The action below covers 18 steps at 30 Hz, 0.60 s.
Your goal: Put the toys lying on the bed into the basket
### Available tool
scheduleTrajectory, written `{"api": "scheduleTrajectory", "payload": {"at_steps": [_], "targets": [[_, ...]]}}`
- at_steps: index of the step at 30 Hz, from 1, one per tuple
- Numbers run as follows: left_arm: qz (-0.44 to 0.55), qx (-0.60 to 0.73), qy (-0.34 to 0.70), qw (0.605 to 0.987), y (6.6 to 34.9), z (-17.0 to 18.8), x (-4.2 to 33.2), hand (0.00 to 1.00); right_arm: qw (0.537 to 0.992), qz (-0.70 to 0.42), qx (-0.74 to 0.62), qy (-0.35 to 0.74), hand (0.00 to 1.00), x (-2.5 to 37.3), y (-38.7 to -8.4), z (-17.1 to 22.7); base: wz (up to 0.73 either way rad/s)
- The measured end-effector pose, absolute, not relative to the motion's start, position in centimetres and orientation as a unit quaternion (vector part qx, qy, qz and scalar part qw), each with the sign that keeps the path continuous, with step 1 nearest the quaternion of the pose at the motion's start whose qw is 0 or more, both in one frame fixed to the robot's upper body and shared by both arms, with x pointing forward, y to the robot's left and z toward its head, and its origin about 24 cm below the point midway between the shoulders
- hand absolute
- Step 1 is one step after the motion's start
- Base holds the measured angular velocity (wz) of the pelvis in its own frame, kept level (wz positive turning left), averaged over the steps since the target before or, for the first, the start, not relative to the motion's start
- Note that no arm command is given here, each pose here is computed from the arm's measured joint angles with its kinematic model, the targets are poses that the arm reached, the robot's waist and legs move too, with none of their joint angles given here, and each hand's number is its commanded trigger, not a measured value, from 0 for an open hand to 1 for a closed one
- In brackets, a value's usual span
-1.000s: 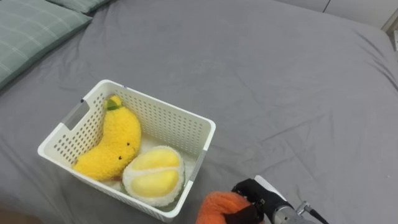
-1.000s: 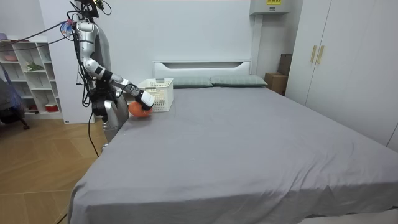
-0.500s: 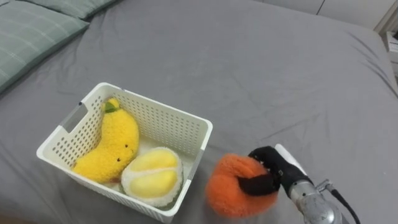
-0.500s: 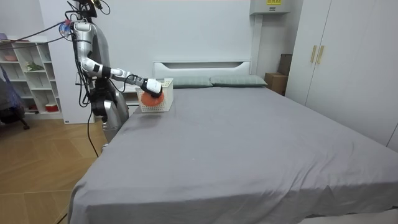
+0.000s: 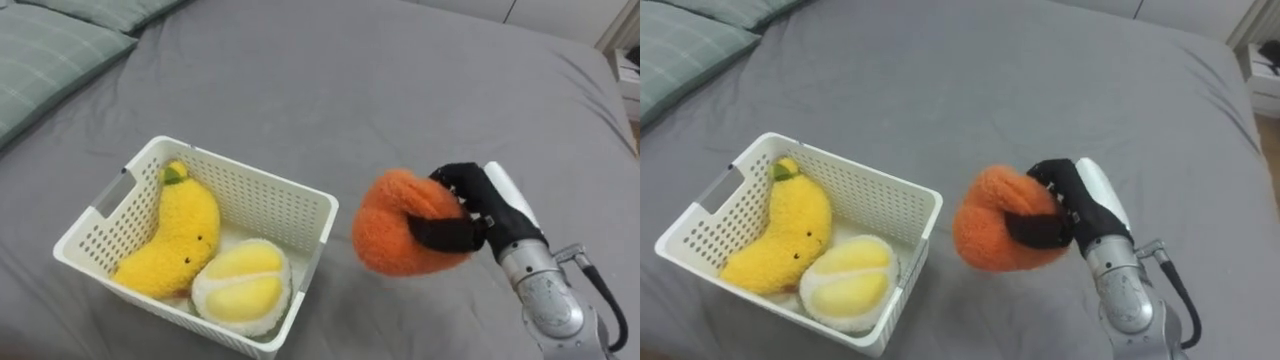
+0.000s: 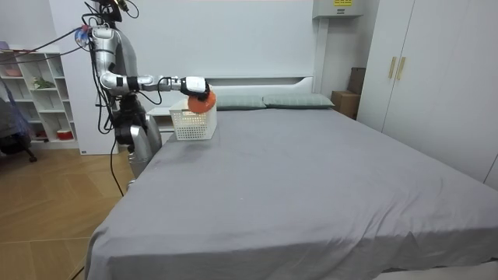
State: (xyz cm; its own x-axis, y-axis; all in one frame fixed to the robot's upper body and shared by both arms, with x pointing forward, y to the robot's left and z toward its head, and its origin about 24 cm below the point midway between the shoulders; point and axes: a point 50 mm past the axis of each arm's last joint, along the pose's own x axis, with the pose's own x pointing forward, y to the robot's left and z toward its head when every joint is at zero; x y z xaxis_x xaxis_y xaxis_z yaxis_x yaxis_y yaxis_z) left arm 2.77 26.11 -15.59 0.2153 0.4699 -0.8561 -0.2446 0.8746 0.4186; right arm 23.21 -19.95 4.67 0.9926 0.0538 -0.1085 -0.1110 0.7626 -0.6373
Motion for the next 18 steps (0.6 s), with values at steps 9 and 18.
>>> {"api": "scheduleTrajectory", "payload": {"at_steps": [9,18], "targets": [[0.241,0.11,0.589,0.763,26.1,-15.7,2.2,0.0,0.939,0.034,-0.339,-0.042,1.0,24.0,-18.8,8.5,-0.03],[0.236,0.111,0.605,0.752,25.8,-16.0,2.1,0.0,0.934,0.046,-0.337,-0.109,1.0,25.8,-17.0,11.3,0.01]]}}
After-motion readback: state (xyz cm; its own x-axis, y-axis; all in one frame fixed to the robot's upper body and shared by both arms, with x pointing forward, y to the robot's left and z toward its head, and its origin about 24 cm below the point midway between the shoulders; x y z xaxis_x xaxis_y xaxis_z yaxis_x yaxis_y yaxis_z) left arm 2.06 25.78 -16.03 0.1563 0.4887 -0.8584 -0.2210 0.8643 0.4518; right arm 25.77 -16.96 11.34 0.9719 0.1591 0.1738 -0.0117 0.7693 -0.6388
